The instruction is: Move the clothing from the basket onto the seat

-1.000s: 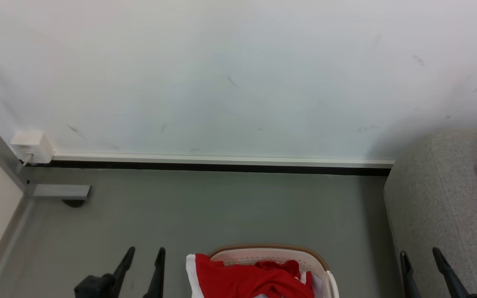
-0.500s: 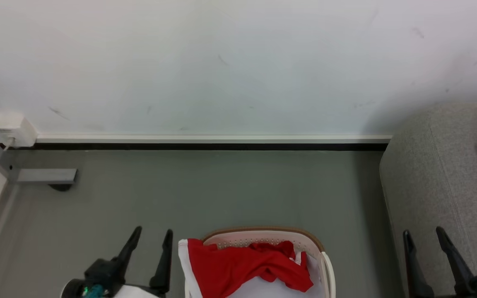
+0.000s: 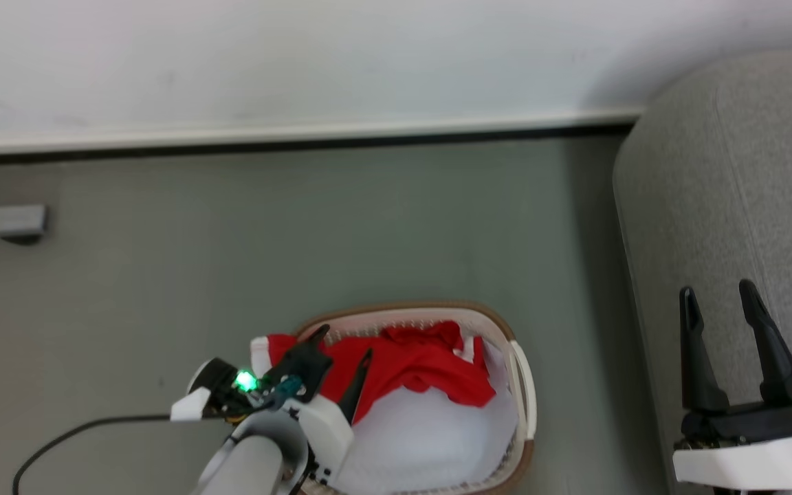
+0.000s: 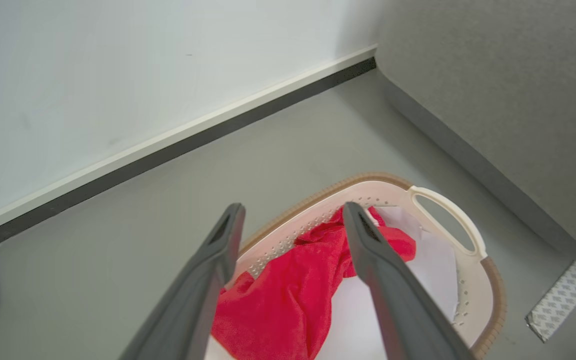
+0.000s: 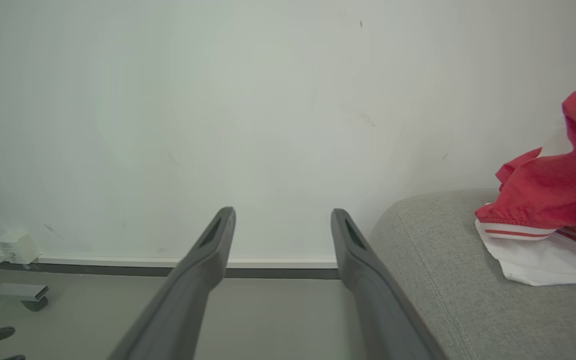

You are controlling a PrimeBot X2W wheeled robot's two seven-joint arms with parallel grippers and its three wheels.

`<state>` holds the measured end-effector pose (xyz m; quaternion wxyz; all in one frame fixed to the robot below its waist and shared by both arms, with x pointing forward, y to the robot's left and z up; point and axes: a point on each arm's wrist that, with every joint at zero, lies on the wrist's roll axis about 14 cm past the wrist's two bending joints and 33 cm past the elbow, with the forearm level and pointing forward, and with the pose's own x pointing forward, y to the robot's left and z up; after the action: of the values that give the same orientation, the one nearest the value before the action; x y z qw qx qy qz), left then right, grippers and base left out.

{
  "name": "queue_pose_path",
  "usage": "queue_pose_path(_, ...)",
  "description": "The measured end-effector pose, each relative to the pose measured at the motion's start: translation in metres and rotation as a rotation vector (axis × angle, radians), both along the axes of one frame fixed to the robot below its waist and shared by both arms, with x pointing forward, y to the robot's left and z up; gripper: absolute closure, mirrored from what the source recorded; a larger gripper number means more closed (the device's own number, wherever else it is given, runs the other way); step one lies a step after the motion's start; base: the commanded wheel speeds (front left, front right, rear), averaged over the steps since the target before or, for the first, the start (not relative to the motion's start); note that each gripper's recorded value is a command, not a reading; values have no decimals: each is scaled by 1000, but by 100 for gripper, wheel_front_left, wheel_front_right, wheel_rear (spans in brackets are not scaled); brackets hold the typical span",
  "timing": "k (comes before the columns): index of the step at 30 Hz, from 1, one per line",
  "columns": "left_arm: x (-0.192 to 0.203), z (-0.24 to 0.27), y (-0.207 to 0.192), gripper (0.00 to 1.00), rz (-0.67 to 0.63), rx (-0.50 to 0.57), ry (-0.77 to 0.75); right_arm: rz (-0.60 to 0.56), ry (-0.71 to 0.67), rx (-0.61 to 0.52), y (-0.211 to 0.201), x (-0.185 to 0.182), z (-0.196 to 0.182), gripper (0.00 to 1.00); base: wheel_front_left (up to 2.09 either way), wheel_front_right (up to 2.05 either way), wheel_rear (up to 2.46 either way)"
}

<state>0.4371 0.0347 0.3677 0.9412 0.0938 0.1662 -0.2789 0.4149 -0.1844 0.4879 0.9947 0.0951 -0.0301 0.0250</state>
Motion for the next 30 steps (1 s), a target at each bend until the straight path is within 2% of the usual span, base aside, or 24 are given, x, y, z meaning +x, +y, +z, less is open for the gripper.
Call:
queue_pose_path(9,18,-81,-25,0,-91,131,204,-46,21,3,-16,29,-18,0,0,0,0)
queue_pose_path(15,11,-137,-33,0,-170,244,361,-78,42,-11,-28,46,-35,0,0,0,0)
queue_pose_path(30,13,-218,-43,0,-225,388,551,-117,109,-14,-45,63,-76,0,0,0,0)
